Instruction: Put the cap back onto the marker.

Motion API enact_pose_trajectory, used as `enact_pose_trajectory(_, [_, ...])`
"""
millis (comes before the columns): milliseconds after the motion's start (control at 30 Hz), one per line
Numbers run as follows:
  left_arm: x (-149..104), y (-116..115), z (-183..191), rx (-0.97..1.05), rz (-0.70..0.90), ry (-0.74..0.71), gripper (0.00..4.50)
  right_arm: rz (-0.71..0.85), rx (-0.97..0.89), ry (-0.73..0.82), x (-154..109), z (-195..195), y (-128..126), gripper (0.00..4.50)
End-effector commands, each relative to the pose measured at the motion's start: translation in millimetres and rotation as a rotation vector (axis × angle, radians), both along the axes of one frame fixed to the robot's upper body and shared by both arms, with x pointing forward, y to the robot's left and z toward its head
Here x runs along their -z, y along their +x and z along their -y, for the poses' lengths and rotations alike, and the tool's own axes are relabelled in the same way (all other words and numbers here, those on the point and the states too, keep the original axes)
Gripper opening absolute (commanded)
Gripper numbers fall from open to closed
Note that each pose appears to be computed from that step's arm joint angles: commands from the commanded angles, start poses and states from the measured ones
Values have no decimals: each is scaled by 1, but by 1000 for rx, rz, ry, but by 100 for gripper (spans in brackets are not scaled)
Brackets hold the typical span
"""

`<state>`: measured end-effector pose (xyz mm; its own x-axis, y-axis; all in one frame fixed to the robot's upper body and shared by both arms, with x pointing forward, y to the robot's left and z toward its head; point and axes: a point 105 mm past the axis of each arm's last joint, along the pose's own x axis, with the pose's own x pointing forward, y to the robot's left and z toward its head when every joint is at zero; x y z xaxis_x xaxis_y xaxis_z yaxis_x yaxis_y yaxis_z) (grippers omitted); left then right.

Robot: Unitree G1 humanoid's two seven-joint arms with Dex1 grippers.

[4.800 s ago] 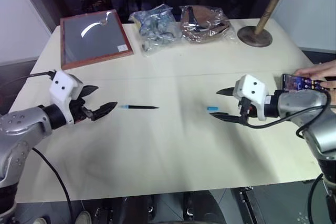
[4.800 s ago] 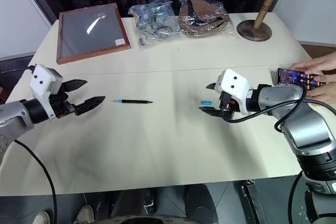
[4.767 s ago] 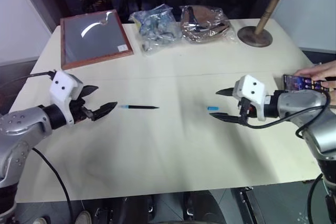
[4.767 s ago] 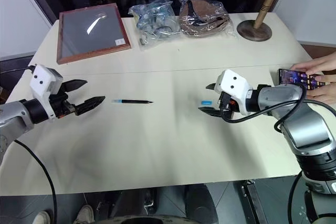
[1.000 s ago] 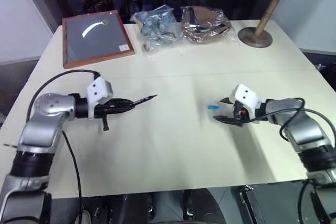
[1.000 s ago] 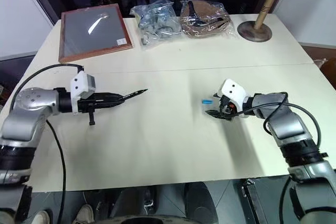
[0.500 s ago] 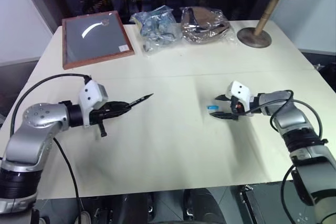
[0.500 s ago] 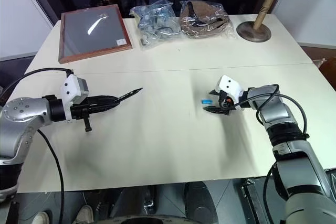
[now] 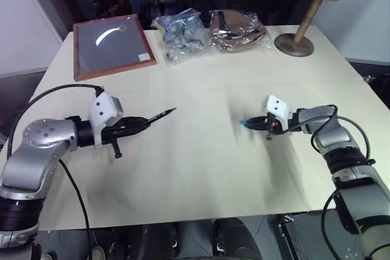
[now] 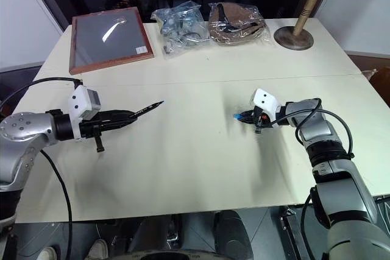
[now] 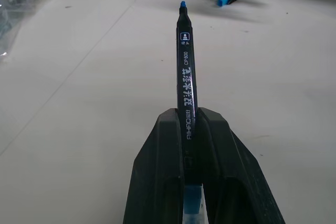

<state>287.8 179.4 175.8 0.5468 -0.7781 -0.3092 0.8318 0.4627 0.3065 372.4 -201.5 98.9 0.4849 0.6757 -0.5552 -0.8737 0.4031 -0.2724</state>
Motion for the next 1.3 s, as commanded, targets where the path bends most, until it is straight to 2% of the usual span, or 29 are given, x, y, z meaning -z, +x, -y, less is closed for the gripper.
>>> enact_pose_trajectory(33, [-15, 0, -2, 10, 60, 10, 0, -39, 45, -43, 13, 12, -4, 5])
enact_pose_trajectory(200, [-11, 3, 3, 71, 34, 19, 0, 9, -29, -45, -7, -2, -9, 5])
enact_pose_trajectory(300, [-9, 8, 15, 165, 40, 33, 0, 74, -146, -46, -38, -23, -22, 5])
enact_pose_trajectory(433, [4, 22, 30, 269, 62, 108, 0, 162, -243, -77, -67, -48, -34, 5])
enact_pose_trajectory(533, [13, 32, 39, 321, 78, 160, 0, 194, -280, -100, -76, -63, -40, 5])
enact_pose_trajectory(800, [21, 52, 56, 357, 126, 216, 0, 225, -259, -114, -84, -87, -42, 5])
enact_pose_trajectory(1300, [13, 55, 72, 384, 168, 205, 0, 206, -288, -104, -75, -111, -44, 5])
